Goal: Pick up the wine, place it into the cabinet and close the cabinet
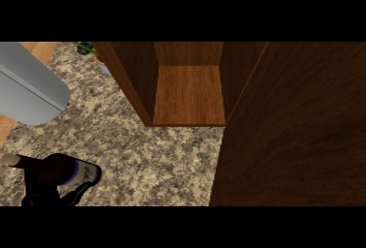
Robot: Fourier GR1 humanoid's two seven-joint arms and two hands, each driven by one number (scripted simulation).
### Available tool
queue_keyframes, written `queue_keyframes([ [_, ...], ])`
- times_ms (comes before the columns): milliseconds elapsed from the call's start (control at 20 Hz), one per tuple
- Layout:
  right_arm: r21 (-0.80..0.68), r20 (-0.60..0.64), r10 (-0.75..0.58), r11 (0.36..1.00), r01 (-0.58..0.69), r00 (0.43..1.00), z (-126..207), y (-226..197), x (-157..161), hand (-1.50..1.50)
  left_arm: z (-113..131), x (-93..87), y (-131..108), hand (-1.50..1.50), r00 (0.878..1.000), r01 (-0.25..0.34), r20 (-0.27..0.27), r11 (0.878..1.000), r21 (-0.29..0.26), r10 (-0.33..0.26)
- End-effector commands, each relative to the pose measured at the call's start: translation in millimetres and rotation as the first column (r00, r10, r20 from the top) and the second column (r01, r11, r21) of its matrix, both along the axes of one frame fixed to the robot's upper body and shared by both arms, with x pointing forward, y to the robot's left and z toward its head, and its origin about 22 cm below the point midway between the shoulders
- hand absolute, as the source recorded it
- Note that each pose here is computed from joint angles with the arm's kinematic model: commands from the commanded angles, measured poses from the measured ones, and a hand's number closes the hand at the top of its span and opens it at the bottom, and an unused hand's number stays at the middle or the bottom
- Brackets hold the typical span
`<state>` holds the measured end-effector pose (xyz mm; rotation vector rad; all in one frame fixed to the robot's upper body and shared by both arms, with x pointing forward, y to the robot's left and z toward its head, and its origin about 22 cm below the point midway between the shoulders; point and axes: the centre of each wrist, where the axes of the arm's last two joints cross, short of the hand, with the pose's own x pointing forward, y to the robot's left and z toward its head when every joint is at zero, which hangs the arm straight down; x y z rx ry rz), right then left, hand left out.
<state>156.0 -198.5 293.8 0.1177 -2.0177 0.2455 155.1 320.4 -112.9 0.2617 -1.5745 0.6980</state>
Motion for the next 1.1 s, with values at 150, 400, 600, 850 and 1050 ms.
queue_keyframes([
  [150, 0.009, -0.026, 0.067, 0.998, -0.067, 0.997, -2, -1, -30, -1.50, -10, 5.4, -4, -1.50, 1.000, 0.011, 0.018, 1.000, -0.004, -0.011],
  [400, 0.019, -0.019, 0.065, 0.998, -0.065, 0.998, -11, -3, -36, -1.50, -16, 12.6, -9, 1.50, 0.993, 0.049, 0.109, 0.998, -0.046, -0.044],
  [600, -0.005, -0.023, 0.067, 0.998, -0.067, 0.998, 3, -3, -24, -1.50, -20, 23.4, -4, 1.50, 0.986, 0.136, 0.080, 0.985, 0.109, -0.145],
  [850, -0.003, -0.015, 0.073, 0.997, -0.073, 0.997, -2, -1, -17, -1.50, 5, 61.6, -14, 1.50, 0.969, 0.195, 0.099, 0.946, 0.259, -0.226],
  [1050, 0.006, -0.015, 0.098, 0.995, -0.098, 0.995, -5, 4, -16, -1.50, 3, 79.7, -55, 1.50, 0.863, 0.457, 0.078, 0.836, 0.303, -0.500],
])
